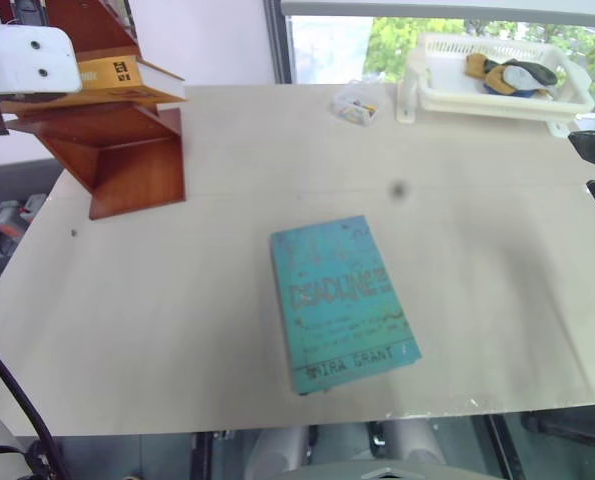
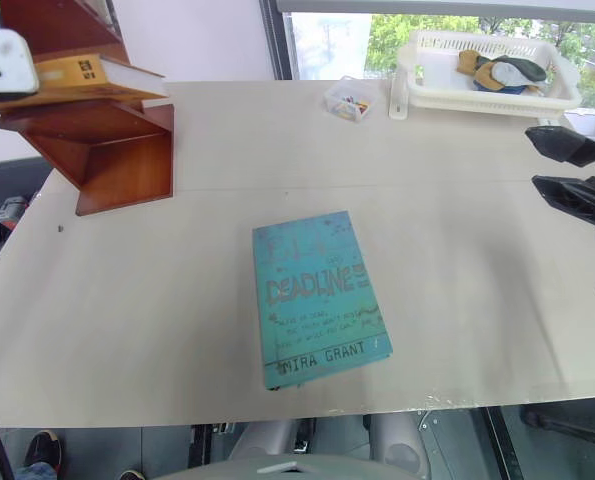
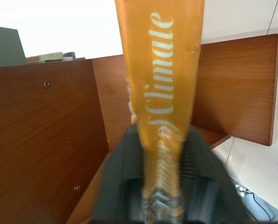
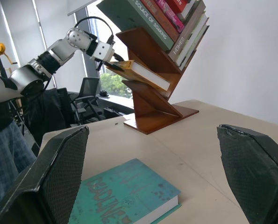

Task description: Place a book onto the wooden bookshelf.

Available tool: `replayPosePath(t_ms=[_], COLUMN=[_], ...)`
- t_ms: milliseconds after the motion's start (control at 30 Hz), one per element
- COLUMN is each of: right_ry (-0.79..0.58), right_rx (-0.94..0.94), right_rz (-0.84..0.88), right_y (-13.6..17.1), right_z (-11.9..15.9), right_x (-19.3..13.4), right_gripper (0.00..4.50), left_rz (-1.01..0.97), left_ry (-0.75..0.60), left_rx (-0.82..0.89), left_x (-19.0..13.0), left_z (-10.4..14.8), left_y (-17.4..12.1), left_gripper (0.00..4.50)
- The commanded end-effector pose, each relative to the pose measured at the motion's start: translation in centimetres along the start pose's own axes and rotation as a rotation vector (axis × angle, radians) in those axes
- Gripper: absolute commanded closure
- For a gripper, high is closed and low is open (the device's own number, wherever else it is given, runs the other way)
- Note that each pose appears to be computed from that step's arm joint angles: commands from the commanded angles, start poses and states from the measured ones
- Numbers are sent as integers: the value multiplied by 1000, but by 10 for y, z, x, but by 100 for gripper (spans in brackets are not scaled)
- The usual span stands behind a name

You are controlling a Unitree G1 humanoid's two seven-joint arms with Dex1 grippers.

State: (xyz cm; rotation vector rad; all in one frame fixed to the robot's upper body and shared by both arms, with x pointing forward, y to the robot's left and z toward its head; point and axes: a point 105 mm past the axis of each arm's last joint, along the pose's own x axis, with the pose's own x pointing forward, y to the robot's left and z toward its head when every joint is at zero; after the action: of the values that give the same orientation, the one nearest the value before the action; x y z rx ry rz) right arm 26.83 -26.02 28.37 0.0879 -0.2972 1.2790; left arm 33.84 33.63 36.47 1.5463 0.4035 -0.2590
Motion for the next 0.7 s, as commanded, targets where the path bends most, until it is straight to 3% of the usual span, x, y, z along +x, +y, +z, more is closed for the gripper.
replayPosePath(t_ms=[33,67,300,400,567,633,700], right_ry=[-8,-7,-1,2,54,135,212], right_rx=[-52,-52,-51,-46,-8,2,17], right_rz=[58,57,48,41,3,-45,-100], right_y=[9,9,10,11,15,18,20], right_z=[14,14,14,14,1,-13,-27], right_x=[5,5,4,3,-5,-16,-27], right_gripper=[0,0,0,0,0,0,0], left_rz=[78,66,57,73,-48,-164,-359], left_ry=[50,58,64,-118,-655,-838,-907], left_rx=[-32,-34,-45,-91,-283,-463,-610], left_x=[-18,-18,-25,-28,-53,-61,-59], left_z=[-14,-16,-21,7,81,102,115], left_y=[14,12,8,12,-10,-37,-90], left_gripper=[156,115,115,115,115,115,115])
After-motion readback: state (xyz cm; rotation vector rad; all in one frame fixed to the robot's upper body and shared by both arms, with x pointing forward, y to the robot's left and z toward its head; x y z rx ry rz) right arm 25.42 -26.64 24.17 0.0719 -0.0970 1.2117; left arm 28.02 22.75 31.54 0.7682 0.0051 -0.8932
